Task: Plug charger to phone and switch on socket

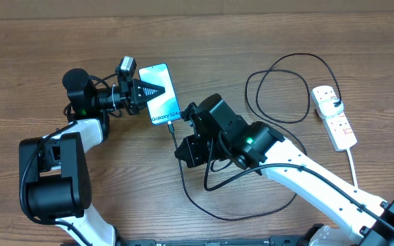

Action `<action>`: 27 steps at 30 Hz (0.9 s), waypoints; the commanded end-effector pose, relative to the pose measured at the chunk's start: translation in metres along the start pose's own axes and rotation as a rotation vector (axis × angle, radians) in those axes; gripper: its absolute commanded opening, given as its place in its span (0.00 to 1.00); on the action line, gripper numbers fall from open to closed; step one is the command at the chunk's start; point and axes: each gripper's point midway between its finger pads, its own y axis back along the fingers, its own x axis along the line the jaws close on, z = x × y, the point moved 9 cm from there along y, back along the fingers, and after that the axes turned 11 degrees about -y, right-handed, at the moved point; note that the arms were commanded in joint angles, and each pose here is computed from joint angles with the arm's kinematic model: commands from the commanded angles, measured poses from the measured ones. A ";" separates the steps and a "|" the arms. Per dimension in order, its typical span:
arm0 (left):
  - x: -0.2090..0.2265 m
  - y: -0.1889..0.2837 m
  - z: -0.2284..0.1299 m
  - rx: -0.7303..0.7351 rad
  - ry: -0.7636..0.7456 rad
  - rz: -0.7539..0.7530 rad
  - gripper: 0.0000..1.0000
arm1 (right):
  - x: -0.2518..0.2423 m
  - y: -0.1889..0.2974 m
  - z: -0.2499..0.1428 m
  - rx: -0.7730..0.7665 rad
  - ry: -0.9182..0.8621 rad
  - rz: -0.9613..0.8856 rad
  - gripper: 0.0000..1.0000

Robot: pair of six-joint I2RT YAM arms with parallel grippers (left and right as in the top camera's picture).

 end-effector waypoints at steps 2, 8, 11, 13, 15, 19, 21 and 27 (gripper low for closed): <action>-0.008 0.001 0.006 -0.010 -0.024 0.001 0.04 | 0.004 0.003 0.005 -0.025 0.002 0.006 0.04; -0.007 0.001 0.008 -0.034 -0.029 0.007 0.04 | 0.004 0.003 0.005 -0.021 -0.012 0.004 0.04; -0.007 0.001 0.009 -0.043 -0.037 0.009 0.04 | 0.005 0.003 0.003 -0.008 -0.011 0.018 0.04; -0.007 0.001 0.009 -0.045 -0.037 0.010 0.04 | 0.005 0.003 0.004 -0.009 -0.011 0.018 0.04; -0.007 0.001 0.009 -0.045 -0.044 0.010 0.04 | 0.005 0.003 0.003 -0.009 -0.010 0.018 0.04; -0.007 0.000 0.009 -0.043 -0.043 0.010 0.04 | 0.005 0.003 0.004 -0.009 -0.010 0.018 0.04; -0.007 -0.003 0.008 -0.036 -0.043 0.008 0.04 | 0.005 0.003 0.004 -0.009 -0.010 0.018 0.04; -0.008 -0.008 0.006 -0.013 -0.043 0.003 0.04 | 0.005 0.003 0.004 -0.010 -0.011 0.017 0.04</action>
